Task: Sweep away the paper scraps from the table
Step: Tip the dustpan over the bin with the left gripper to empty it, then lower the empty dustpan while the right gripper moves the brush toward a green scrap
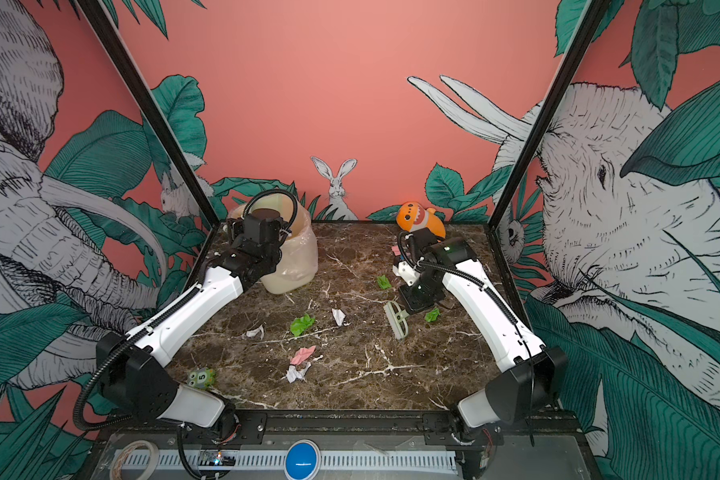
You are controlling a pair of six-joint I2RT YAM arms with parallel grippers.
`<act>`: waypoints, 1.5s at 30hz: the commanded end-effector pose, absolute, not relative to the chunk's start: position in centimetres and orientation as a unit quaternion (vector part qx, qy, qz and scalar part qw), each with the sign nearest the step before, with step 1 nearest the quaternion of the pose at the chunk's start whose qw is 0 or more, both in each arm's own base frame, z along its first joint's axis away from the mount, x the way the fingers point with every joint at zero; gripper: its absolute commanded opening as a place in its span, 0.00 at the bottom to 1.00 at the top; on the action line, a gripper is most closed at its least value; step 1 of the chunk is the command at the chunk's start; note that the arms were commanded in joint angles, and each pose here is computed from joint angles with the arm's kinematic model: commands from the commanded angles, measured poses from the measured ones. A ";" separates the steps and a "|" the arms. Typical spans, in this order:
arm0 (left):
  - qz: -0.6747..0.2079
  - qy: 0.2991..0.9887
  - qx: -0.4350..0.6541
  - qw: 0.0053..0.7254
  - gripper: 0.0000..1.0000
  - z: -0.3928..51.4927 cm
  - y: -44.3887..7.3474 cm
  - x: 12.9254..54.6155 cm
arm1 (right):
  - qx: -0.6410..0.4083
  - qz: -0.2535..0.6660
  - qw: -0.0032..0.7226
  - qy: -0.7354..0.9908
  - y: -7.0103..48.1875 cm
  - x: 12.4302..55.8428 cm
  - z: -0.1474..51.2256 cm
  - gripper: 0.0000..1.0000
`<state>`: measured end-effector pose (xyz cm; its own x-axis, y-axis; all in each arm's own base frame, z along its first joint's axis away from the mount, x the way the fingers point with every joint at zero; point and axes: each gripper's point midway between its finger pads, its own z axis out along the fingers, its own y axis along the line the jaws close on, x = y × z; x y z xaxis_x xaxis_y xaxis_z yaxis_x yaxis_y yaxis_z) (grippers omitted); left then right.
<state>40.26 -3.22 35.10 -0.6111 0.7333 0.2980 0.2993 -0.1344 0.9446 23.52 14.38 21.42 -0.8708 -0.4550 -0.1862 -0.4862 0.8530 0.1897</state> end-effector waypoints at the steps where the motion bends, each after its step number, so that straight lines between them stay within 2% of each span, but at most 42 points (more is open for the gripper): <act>1: 0.637 0.635 0.396 0.186 0.09 36.4 -3.0 39.4 | -0.247 0.119 0.076 0.959 14.1 23.0 21.9 0.00; 16: 0.655 0.614 0.405 0.172 0.09 36.1 -3.3 39.3 | -0.253 0.127 0.084 0.955 14.3 22.8 22.0 0.00; 29: 0.671 0.616 0.366 0.189 0.08 39.1 -3.0 39.0 | -0.253 0.138 0.095 0.953 14.2 21.9 22.6 0.00; 38: 0.588 0.704 0.261 0.302 0.08 43.4 -1.9 35.9 | -0.247 0.101 0.096 0.959 13.2 22.7 22.7 0.00; 45: 0.499 0.737 0.267 0.368 0.09 42.7 -5.2 34.2 | -0.225 0.039 0.102 0.968 10.9 24.1 22.9 0.00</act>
<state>35.44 -4.18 44.30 -0.6136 0.7634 -0.2016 -0.0092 0.2484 0.9686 23.64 12.48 22.45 -0.8665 -0.4430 -0.2302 -0.4738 0.8750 0.0997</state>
